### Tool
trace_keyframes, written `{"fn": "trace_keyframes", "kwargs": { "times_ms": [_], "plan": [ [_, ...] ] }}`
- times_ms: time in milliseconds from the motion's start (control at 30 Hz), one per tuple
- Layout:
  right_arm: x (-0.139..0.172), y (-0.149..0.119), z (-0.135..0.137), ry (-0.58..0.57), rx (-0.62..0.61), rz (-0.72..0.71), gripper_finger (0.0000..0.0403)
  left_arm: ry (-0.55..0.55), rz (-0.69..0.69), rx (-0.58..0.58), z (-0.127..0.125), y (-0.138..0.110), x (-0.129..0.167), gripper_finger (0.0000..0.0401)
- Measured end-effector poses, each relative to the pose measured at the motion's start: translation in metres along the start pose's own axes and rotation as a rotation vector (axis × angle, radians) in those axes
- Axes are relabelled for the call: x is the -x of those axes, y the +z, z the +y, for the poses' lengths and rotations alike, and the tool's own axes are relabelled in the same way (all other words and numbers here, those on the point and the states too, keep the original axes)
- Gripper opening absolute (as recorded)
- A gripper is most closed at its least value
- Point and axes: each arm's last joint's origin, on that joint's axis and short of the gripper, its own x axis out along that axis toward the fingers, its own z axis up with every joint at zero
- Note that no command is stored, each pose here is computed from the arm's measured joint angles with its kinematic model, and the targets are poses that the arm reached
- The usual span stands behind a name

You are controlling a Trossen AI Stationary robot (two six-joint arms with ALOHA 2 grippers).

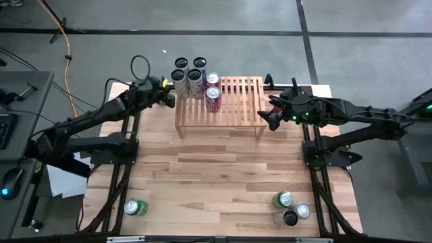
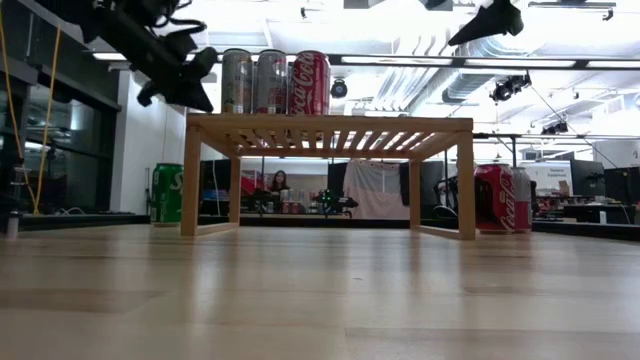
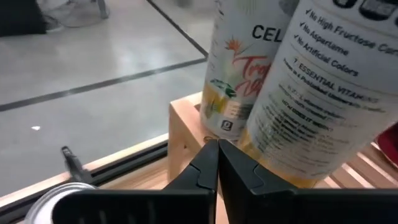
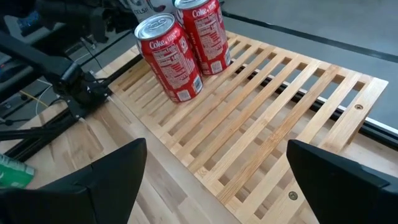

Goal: Place canned beverage on shelf
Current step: Adjust the white yellow soda can on the shelf

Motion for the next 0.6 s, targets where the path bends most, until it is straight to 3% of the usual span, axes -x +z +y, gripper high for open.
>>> {"fn": "trace_keyframes", "kwargs": {
  "times_ms": [200,600],
  "plan": [
    [0.0,0.0,0.0,0.001,0.0,0.002,0.0373,-0.083,0.042,-0.024,-0.002,-0.002,-0.008,0.0001],
    [0.0,0.0,0.0,0.004,0.0,0.004,0.0373,-0.133,0.061,-0.017,-0.005,-0.004,-0.012,0.0]
  ]
}}
